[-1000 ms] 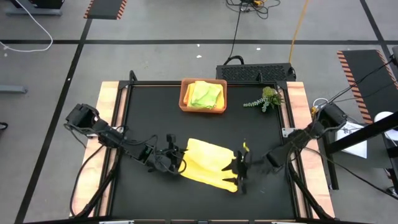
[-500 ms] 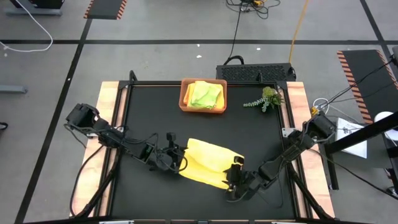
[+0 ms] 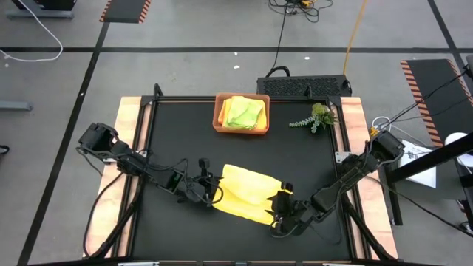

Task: Fold microfiber towels
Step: Fold the yellow towel

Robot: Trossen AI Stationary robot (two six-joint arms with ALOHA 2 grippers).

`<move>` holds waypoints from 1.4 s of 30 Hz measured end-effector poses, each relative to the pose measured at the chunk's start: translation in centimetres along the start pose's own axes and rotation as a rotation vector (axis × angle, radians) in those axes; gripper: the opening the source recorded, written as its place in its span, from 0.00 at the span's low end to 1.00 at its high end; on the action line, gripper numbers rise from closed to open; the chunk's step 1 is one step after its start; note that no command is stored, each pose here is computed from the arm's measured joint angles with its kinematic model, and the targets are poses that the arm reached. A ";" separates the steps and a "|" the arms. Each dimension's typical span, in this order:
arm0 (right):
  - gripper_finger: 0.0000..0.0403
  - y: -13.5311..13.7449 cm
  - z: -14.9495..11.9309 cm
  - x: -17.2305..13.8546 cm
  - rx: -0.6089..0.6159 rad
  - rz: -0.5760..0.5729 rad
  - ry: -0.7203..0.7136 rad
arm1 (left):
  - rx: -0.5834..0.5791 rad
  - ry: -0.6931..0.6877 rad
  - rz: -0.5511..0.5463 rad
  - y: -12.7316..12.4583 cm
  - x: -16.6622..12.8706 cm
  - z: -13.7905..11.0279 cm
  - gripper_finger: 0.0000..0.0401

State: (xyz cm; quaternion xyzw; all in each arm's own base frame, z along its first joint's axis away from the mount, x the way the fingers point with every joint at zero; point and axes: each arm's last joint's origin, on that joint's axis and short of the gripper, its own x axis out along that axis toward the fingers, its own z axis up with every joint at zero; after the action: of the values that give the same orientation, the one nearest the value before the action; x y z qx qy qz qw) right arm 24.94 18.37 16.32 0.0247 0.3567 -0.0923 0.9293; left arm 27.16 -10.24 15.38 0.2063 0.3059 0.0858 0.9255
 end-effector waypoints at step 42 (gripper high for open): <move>0.12 0.9 -2.7 2.2 -0.198 -0.101 0.018 | -0.017 0.019 -0.008 0.0 0.0 -0.2 0.01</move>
State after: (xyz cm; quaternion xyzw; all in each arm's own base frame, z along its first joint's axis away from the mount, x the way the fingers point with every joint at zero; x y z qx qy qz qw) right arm 25.00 19.23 12.82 -0.0845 0.3734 -0.1030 0.9181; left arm 27.03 -10.20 15.21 0.1966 0.3149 0.0869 0.9245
